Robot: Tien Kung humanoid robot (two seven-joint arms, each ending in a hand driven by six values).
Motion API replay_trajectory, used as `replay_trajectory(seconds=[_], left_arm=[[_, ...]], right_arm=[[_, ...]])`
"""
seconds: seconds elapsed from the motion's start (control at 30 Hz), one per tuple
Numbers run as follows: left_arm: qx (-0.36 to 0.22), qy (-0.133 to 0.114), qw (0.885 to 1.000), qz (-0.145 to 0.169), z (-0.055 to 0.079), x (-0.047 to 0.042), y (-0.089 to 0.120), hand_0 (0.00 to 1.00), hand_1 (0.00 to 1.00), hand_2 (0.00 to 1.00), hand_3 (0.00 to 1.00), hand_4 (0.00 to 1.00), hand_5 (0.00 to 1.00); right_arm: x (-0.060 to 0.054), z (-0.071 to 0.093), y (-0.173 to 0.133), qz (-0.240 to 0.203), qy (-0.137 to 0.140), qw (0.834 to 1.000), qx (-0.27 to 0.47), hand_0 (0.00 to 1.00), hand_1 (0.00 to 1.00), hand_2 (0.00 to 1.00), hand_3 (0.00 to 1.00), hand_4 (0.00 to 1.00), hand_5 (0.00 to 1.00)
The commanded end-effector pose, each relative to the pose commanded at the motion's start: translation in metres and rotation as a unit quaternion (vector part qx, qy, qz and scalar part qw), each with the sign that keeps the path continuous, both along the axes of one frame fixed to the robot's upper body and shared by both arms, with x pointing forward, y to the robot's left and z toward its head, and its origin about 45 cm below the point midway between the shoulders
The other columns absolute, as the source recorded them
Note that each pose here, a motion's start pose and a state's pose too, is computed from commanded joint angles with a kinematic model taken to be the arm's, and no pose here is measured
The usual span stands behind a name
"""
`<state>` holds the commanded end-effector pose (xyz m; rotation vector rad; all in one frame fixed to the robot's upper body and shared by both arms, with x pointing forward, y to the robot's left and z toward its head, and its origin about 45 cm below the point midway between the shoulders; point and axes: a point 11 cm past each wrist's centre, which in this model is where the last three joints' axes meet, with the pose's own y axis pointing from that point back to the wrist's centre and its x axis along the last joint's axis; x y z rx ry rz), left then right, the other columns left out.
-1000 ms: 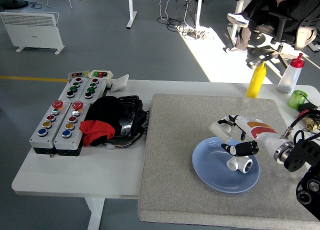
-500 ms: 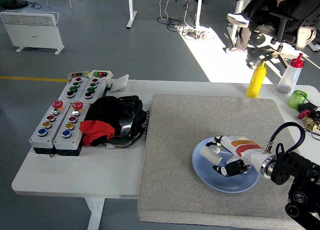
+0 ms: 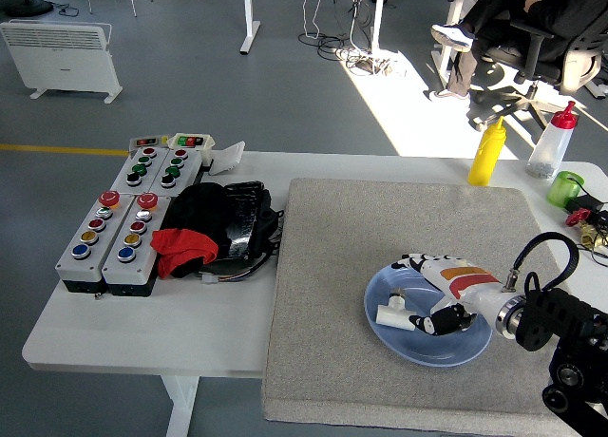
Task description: Pick pipe place plate twice
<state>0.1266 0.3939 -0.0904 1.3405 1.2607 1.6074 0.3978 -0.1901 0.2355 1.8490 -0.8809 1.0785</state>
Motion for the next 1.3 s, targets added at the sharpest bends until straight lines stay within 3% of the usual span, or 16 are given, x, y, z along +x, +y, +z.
replay_trajectory(seconds=[0.1,0.37,0.4,0.43,0.6,0.63,0.8,0.83,0.9,1.3], left_arm=[[0.000,-0.002,1.000,0.000,0.000,0.0015,0.000,0.684,0.675,0.711,0.662,0.393,0.998],[0.000,-0.007,1.000,0.000,0.001,0.0048,0.000,0.683,0.675,0.710,0.662,0.392,0.998],[0.000,-0.007,1.000,0.000,0.001,0.0050,0.000,0.683,0.675,0.710,0.662,0.392,0.998],[0.001,-0.008,1.000,0.000,0.001,0.0054,0.000,0.683,0.675,0.710,0.661,0.392,0.998],[0.001,-0.008,1.000,-0.001,0.001,0.0060,0.000,0.683,0.675,0.710,0.661,0.392,0.998],[0.001,-0.008,1.000,-0.001,0.001,0.0060,0.000,0.682,0.673,0.710,0.662,0.391,0.998],[0.002,-0.007,1.000,-0.002,0.001,0.0058,0.000,0.682,0.673,0.710,0.662,0.391,0.998],[0.002,-0.007,1.000,-0.003,0.001,0.0058,0.001,0.681,0.675,0.710,0.661,0.390,0.998],[0.002,-0.007,1.000,-0.003,0.001,0.0058,0.001,0.681,0.675,0.710,0.661,0.390,0.998],[0.003,-0.007,1.000,-0.004,0.002,0.0064,0.001,0.681,0.673,0.709,0.660,0.389,0.998]], right_arm=[[0.002,0.004,-0.002,-0.007,-0.007,1.000,0.017,0.998,0.915,0.998,0.959,0.801,0.372],[0.014,0.039,-0.025,-0.063,-0.074,0.984,0.149,0.980,0.892,0.964,0.918,0.754,0.361],[0.016,0.044,-0.030,-0.074,-0.083,0.980,0.167,0.980,0.892,0.964,0.918,0.754,0.361],[0.017,0.048,-0.038,-0.090,-0.092,0.971,0.199,0.942,0.846,0.937,0.869,0.629,0.304],[0.020,0.063,-0.070,-0.148,-0.115,0.933,0.307,0.942,0.846,0.937,0.869,0.629,0.304],[0.019,0.063,-0.073,-0.155,-0.117,0.926,0.323,0.902,0.815,0.889,0.843,0.522,0.263],[0.011,0.064,-0.112,-0.207,-0.123,0.858,0.453,0.902,0.815,0.889,0.843,0.522,0.263],[0.008,0.063,-0.120,-0.217,-0.125,0.842,0.478,0.863,0.797,0.868,0.830,0.486,0.286],[0.008,0.063,-0.127,-0.230,-0.114,0.818,0.515,0.863,0.797,0.868,0.830,0.486,0.286],[-0.005,0.054,-0.186,-0.287,-0.074,0.616,0.730,0.833,0.783,0.855,0.822,0.514,0.377]])
